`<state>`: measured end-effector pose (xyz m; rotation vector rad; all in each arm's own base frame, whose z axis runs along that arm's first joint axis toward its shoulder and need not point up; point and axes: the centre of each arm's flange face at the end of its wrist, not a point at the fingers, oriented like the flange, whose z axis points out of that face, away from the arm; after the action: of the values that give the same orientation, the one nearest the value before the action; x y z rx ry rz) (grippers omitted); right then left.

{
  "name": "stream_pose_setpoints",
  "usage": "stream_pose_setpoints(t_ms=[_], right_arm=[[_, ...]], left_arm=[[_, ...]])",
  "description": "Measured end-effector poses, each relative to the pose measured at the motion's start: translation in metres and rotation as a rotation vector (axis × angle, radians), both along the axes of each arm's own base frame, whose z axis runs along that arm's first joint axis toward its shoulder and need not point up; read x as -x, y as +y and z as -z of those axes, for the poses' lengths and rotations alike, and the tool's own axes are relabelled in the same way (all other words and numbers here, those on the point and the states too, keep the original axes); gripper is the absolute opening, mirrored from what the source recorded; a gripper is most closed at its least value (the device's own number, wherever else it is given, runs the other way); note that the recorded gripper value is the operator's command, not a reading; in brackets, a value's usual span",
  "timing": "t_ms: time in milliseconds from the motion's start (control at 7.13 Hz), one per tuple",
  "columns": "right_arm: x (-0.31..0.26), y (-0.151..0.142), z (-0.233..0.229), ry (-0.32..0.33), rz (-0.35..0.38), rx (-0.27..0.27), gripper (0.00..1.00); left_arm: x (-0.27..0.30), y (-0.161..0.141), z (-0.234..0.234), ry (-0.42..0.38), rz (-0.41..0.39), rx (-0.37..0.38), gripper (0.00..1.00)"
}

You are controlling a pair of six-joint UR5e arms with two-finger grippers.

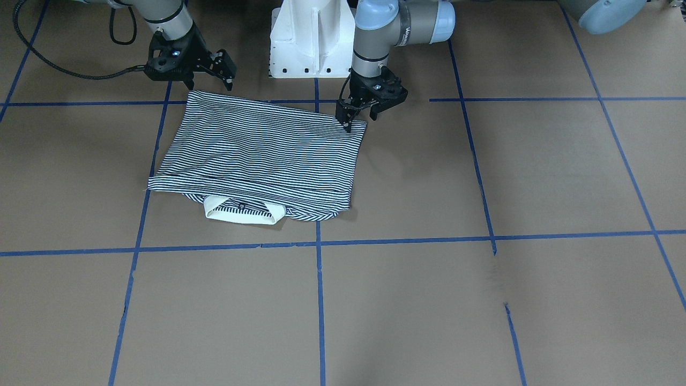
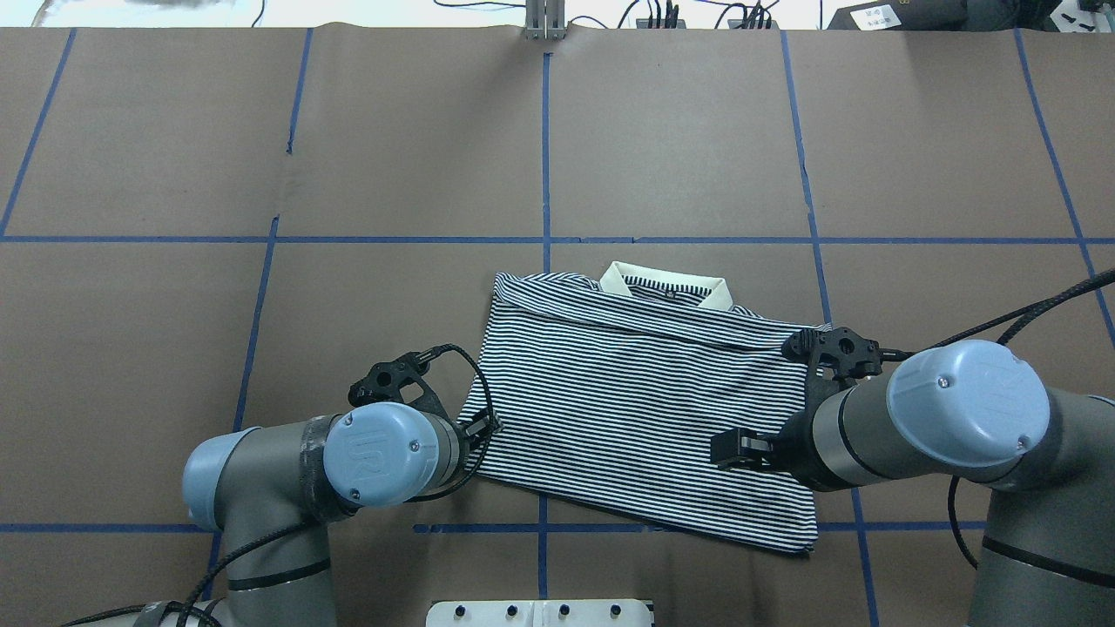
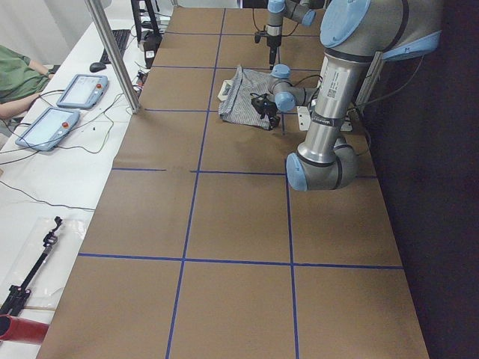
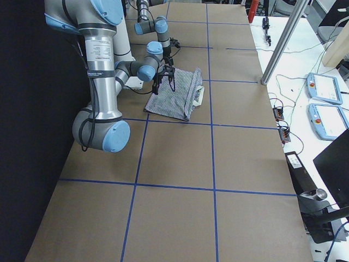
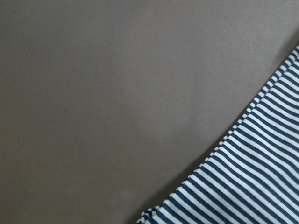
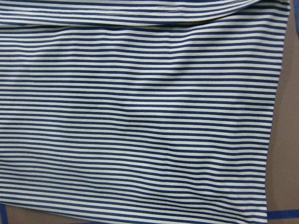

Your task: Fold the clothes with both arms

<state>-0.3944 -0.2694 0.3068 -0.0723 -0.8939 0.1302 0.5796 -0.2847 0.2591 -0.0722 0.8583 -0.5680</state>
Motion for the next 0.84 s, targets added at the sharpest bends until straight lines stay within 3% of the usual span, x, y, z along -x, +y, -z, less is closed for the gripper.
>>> stream_pose_setpoints(t_ms=[140, 280, 421, 561, 841], right_arm=[[0.0000, -0.0005, 0.0012, -0.003, -0.001, 0.000, 1.00], [-0.0003, -0.0011, 0.0018, -0.004, -0.002, 0.001, 1.00], [-0.0007, -0.0017, 0.0020, -0.005, -0.002, 0.002, 1.00], [-0.0012, -0.0025, 0.0021, -0.005, -0.003, 0.002, 1.00], [-0.0028, -0.0049, 0.0027, -0.007, -0.008, 0.002, 1.00]], left_arm=[[-0.0010, -0.0006, -0.0011, -0.002, 0.002, -0.001, 0.81], [-0.0019, -0.0009, -0.0012, -0.003, 0.003, -0.002, 0.55], [-0.0022, -0.0010, -0.0005, -0.003, 0.003, -0.002, 0.19], [-0.0022, -0.0010, 0.0002, -0.002, 0.002, -0.004, 0.00], [-0.0002, -0.0014, 0.0045, 0.004, -0.007, -0.018, 0.00]])
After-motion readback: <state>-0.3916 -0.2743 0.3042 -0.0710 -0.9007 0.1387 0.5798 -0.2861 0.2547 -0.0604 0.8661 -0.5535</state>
